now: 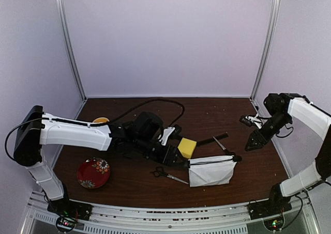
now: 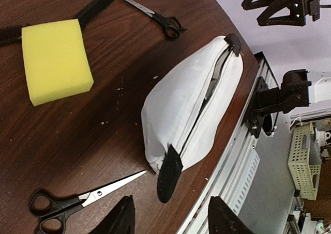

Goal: Sort the hair-cutting tools
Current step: Pick up the kit bag from the center of the board.

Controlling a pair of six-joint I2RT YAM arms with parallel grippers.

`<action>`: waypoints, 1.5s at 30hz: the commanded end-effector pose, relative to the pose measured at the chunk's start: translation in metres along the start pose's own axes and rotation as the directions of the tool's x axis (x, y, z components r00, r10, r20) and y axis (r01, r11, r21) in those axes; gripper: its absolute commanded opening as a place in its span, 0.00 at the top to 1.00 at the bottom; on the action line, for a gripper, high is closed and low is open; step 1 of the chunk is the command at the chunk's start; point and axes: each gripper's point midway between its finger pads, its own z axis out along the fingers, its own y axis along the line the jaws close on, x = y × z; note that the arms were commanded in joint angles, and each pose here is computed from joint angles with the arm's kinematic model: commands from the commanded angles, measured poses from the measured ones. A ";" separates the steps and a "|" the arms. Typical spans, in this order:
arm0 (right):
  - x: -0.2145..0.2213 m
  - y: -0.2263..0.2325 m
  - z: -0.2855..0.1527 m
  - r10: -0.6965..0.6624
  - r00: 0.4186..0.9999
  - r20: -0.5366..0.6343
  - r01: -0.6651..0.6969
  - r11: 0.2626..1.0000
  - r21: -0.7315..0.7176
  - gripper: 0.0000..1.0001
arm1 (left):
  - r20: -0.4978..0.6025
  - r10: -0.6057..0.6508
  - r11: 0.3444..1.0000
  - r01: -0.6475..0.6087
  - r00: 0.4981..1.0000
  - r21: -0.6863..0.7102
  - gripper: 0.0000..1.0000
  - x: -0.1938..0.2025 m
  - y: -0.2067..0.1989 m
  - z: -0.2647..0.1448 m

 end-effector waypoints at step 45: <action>-0.024 0.043 -0.024 -0.032 0.999 0.001 0.029 0.910 -0.414 1.00 | -0.013 -0.064 0.993 0.065 0.998 0.095 1.00 -0.013 -0.002 -0.003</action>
